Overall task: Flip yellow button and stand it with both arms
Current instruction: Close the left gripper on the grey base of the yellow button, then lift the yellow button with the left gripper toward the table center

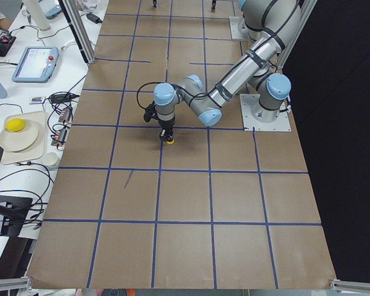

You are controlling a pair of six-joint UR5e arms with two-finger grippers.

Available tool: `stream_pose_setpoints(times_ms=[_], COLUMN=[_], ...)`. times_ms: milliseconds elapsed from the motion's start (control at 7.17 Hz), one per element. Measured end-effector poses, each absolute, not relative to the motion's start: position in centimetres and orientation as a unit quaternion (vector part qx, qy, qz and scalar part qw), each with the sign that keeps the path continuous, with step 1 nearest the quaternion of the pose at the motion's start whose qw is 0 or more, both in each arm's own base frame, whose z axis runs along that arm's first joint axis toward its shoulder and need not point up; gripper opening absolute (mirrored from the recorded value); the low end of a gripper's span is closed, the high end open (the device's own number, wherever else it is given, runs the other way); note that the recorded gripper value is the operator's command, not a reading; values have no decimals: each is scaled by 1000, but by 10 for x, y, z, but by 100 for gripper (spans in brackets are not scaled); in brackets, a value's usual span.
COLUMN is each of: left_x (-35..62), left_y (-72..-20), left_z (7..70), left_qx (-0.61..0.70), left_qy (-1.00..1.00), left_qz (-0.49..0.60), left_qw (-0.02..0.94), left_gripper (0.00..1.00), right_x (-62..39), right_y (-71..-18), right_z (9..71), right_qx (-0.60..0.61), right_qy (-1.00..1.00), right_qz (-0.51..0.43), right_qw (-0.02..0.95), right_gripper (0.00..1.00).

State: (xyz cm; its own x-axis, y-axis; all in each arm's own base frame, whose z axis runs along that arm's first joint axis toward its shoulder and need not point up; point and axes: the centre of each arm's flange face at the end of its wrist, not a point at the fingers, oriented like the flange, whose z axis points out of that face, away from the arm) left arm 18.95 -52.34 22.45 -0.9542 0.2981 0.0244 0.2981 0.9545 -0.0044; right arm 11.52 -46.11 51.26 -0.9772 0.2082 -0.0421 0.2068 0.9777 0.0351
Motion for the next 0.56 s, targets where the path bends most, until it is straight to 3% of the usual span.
stream_pose_setpoints(times_ms=[140, 279, 558], left_x=[187, 186, 179], left_y=[-524, -524, -525], left_z=[227, 230, 243], left_qx=[-152, -154, -160], left_qy=[-988, -988, -987], left_qz=[2, 4, 12], left_qw=[11, 9, 2], left_gripper=[24, 18, 18], right_x=[115, 115, 111], right_y=[-462, -464, -468], right_z=[511, 510, 507], right_qx=[118, 147, 193], right_qy=[993, 989, 980], right_qz=[17, 20, 23], right_qw=[24, 27, 29], right_gripper=[100, 100, 100])
